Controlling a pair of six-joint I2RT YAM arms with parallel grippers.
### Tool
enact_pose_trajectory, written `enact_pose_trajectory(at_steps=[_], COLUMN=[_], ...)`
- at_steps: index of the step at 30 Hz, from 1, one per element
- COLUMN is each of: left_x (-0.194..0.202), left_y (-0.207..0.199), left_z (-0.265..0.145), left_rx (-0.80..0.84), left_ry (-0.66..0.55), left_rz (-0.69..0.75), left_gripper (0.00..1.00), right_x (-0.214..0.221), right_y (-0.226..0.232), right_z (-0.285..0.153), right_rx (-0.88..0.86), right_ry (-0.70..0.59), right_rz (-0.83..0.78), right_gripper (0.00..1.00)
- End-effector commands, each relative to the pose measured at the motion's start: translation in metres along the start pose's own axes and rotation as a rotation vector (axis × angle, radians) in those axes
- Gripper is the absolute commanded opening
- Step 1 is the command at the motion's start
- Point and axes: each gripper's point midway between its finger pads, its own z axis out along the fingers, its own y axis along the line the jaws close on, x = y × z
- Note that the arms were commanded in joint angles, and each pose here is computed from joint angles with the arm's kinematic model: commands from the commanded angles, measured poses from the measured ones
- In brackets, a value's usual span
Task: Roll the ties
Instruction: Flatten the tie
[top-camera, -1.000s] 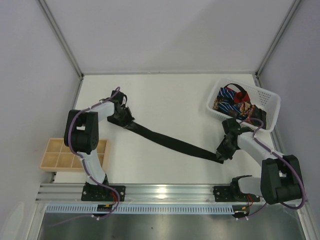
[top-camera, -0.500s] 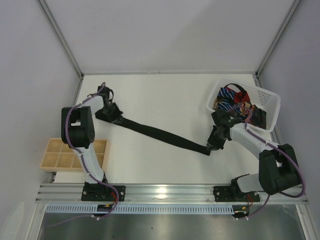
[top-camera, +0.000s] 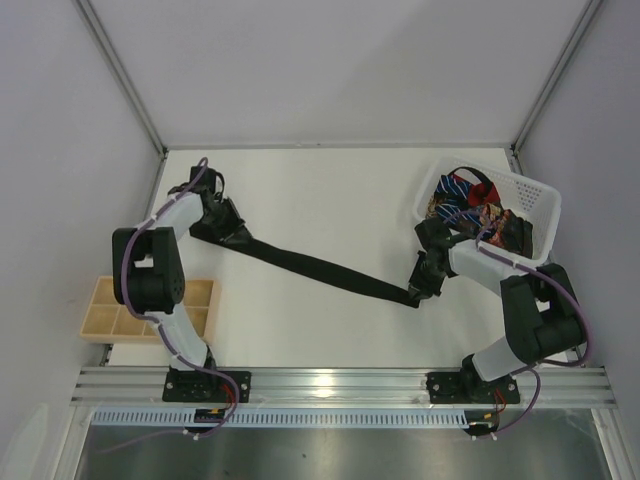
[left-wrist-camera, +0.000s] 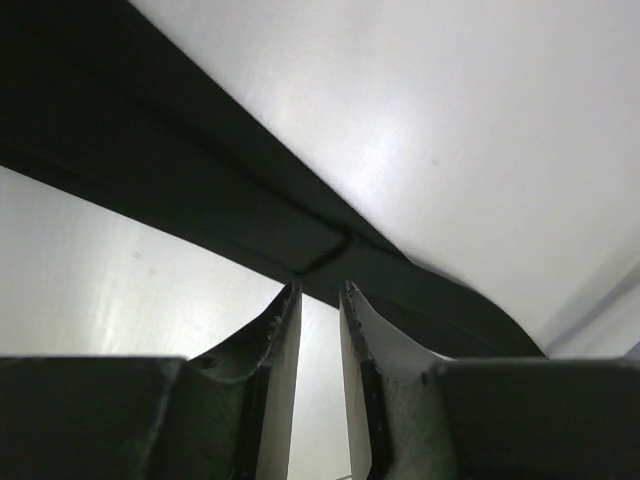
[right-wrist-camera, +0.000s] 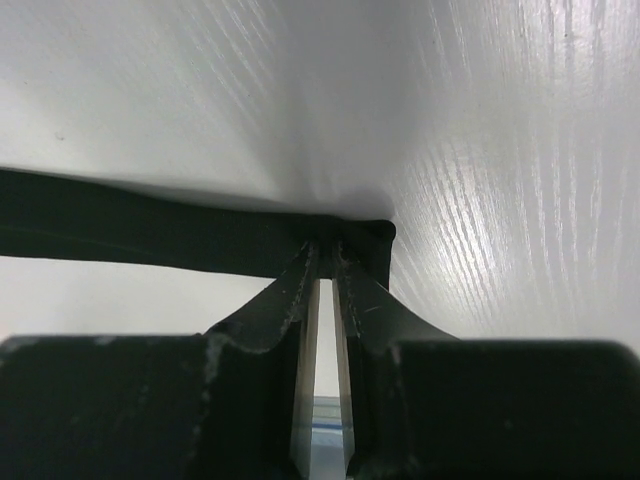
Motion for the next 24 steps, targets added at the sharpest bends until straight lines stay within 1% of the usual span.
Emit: enact_pose_trajectory(at_steps=[1, 2, 3, 7, 8, 10, 11, 12, 14, 15, 17, 19, 20, 21, 22, 24], left_x=[0.014, 0.024, 0.033, 0.084, 0.106, 0.121, 0.138, 0.144, 0.152, 0.152, 0.149, 0.134, 0.138, 0.136, 0.138, 0.147], left_y=[-0.045, -0.066, -0.078, -0.131, -0.146, -0.168, -0.179, -0.182, -0.196, -0.195, -0.192, -0.184, -0.171, -0.164, -0.151, -0.136], left_z=[-0.033, -0.039, -0.040, -0.039, -0.034, -0.031, -0.030, -0.023, -0.021, -0.017, -0.022, -0.027, -0.028, -0.030, -0.030, -0.026], left_rx=[0.129, 0.183, 0.219, 0.371, 0.406, 0.454, 0.471, 0.465, 0.478, 0.460, 0.417, 0.348, 0.288, 0.258, 0.218, 0.193], left_ry=[-0.046, -0.049, -0.041, 0.055, 0.110, 0.144, 0.178, 0.201, 0.210, 0.207, 0.200, 0.113, 0.121, 0.105, 0.096, 0.118], left_rz=[0.138, 0.189, 0.207, 0.279, 0.307, 0.323, 0.353, 0.357, 0.395, 0.405, 0.401, 0.429, 0.427, 0.437, 0.435, 0.423], left_gripper=[0.27, 0.26, 0.25, 0.19, 0.19, 0.16, 0.16, 0.15, 0.15, 0.16, 0.15, 0.09, 0.07, 0.05, 0.05, 0.03], right_x=[-0.002, -0.003, -0.010, -0.022, -0.021, -0.018, -0.017, -0.015, -0.010, -0.011, -0.016, -0.026, -0.029, -0.041, -0.046, -0.063], right_y=[-0.011, -0.007, 0.000, 0.009, 0.006, 0.003, 0.002, 0.000, -0.003, -0.001, 0.016, 0.033, 0.045, 0.062, 0.074, 0.103], right_z=[0.014, 0.010, -0.002, -0.033, -0.036, -0.037, -0.036, -0.033, -0.026, -0.025, -0.030, -0.037, -0.034, -0.042, -0.043, -0.036], right_rx=[0.034, 0.015, -0.011, -0.048, -0.043, -0.056, -0.061, -0.056, -0.057, -0.073, -0.129, -0.166, -0.179, -0.216, -0.247, -0.275], right_ry=[-0.029, -0.036, -0.062, -0.125, -0.119, -0.115, -0.113, -0.106, -0.100, -0.100, -0.118, -0.149, -0.154, -0.181, -0.180, -0.187], right_rz=[-0.033, -0.040, -0.043, -0.040, -0.034, -0.017, -0.016, -0.011, -0.009, -0.012, -0.031, -0.058, -0.088, -0.104, -0.120, -0.169], right_gripper=[0.14, 0.15, 0.15, 0.16, 0.16, 0.16, 0.16, 0.16, 0.16, 0.16, 0.17, 0.17, 0.18, 0.19, 0.19, 0.20])
